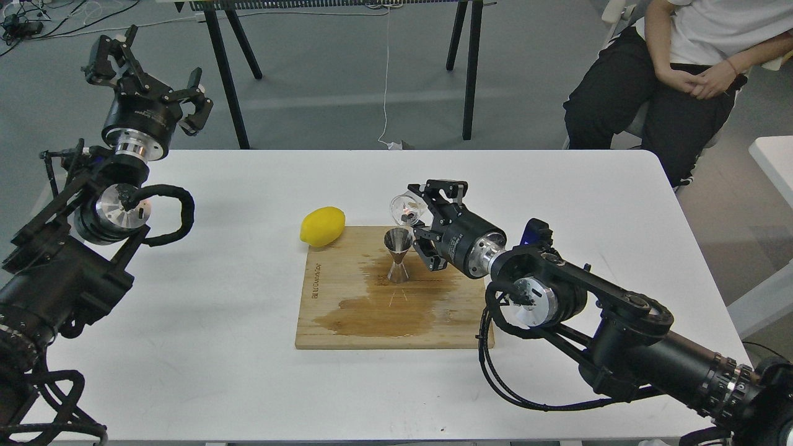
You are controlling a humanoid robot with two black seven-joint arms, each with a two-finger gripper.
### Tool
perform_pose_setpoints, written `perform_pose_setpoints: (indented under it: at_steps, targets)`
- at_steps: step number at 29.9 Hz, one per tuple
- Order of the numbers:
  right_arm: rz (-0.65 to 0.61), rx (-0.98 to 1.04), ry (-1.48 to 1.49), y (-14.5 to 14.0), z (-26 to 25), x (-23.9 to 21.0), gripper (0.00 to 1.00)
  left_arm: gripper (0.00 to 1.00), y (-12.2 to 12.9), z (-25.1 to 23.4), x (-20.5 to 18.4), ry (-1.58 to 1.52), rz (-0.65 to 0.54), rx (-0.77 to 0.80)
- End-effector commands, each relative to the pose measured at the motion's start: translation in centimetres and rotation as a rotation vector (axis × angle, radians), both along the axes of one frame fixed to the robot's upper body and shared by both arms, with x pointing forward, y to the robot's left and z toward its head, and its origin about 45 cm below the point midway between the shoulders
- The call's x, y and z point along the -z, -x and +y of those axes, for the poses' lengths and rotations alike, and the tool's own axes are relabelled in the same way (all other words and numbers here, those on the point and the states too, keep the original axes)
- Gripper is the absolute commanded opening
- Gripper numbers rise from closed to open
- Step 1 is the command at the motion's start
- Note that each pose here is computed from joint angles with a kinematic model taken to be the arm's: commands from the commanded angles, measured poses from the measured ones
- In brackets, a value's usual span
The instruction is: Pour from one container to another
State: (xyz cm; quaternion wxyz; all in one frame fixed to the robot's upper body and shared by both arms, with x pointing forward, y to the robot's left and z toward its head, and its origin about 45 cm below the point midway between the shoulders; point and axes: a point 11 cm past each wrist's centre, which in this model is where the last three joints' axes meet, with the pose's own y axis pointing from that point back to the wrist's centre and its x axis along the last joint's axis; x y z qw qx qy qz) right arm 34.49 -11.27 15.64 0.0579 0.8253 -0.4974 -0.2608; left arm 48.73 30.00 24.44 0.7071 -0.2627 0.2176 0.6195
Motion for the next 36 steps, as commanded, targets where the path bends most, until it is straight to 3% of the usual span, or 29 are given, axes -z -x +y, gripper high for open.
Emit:
perform_pose_setpoints:
  at_steps: [1,36]
  targets:
    - [-0.04,-0.017,0.049,0.2,0.0,0.1,0.3,1.0,0.0,0.2,-0.1,-0.003,-0.002,-0.003]
    - [-0.372,-0.117,0.416,0.8,0.2,1.5,0.3,1.0,0.0,0.4,-0.1,-0.005,-0.003,-0.008]
